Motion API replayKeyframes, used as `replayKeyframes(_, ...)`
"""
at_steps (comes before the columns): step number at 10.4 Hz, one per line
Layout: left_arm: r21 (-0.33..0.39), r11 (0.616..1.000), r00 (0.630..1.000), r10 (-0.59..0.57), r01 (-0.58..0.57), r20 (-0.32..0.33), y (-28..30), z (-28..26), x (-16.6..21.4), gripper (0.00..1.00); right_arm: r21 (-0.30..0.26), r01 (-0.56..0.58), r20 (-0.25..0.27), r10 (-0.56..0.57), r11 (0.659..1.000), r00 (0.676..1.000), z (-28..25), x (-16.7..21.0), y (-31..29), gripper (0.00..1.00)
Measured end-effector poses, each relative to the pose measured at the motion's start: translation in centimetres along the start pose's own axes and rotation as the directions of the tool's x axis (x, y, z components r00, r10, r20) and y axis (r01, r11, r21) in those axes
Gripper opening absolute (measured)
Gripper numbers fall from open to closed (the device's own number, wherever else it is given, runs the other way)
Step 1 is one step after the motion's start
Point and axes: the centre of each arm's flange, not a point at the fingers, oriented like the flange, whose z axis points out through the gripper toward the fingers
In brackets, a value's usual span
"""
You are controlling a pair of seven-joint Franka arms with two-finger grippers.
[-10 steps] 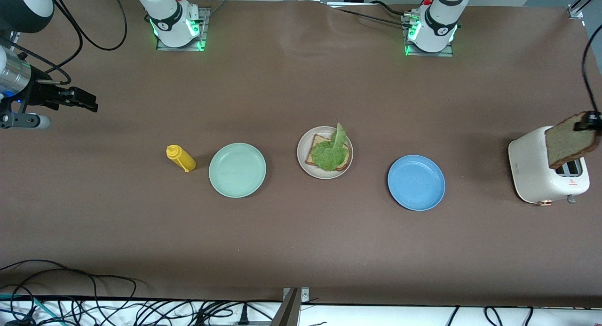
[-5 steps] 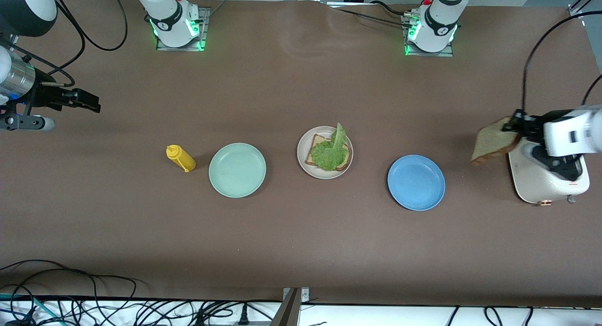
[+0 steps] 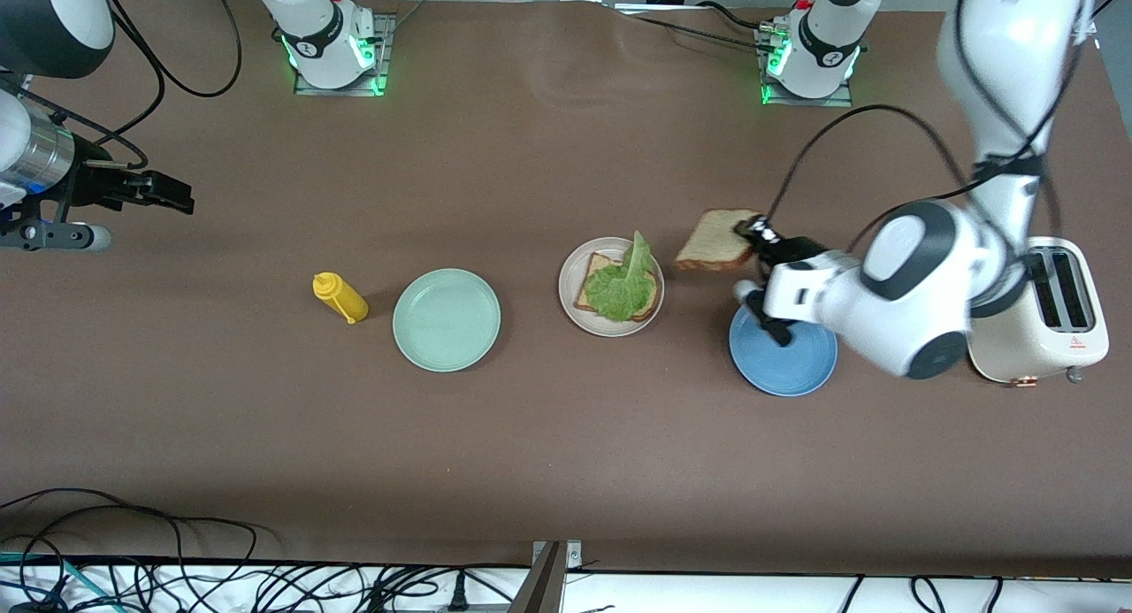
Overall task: Make sandwich on beige plate with both arms
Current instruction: 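Carry the bread slice over the lettuce on the beige plate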
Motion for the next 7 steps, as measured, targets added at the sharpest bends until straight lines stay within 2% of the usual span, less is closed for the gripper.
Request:
replayKeyframes(2, -0.137, 0.99, 0.997, 0.033, -0.043, -0.07, 0.9, 2.4, 3.1, 0.09, -0.001, 0.007, 0.006, -0.007, 1.0, 1.0, 0.3, 0.2, -0.4, 1.0)
replayKeyframes(3, -0.184, 0.982, 0.993, 0.031, -0.051, -0.11, 0.9, 3.0, 4.3, 0.09, -0.001, 0.009, 0.007, -0.009, 1.0, 1.0, 0.4, 0.2, -0.5, 1.0)
replayKeyframes(5, -0.194, 0.979, 0.987, 0.027, -0.058, -0.159, -1.1, 5.3, 6.6, 0.09, -0.001, 0.009, 0.009, -0.009, 1.0, 1.0, 0.4, 0.2, -0.5, 1.0)
replayKeyframes(7, -0.187, 0.978, 0.983, 0.058, -0.091, -0.176, -3.7, 9.0, 8.6, 0.09, -0.001, 0.009, 0.009, -0.009, 1.0, 1.0, 0.4, 0.2, -0.5, 1.0)
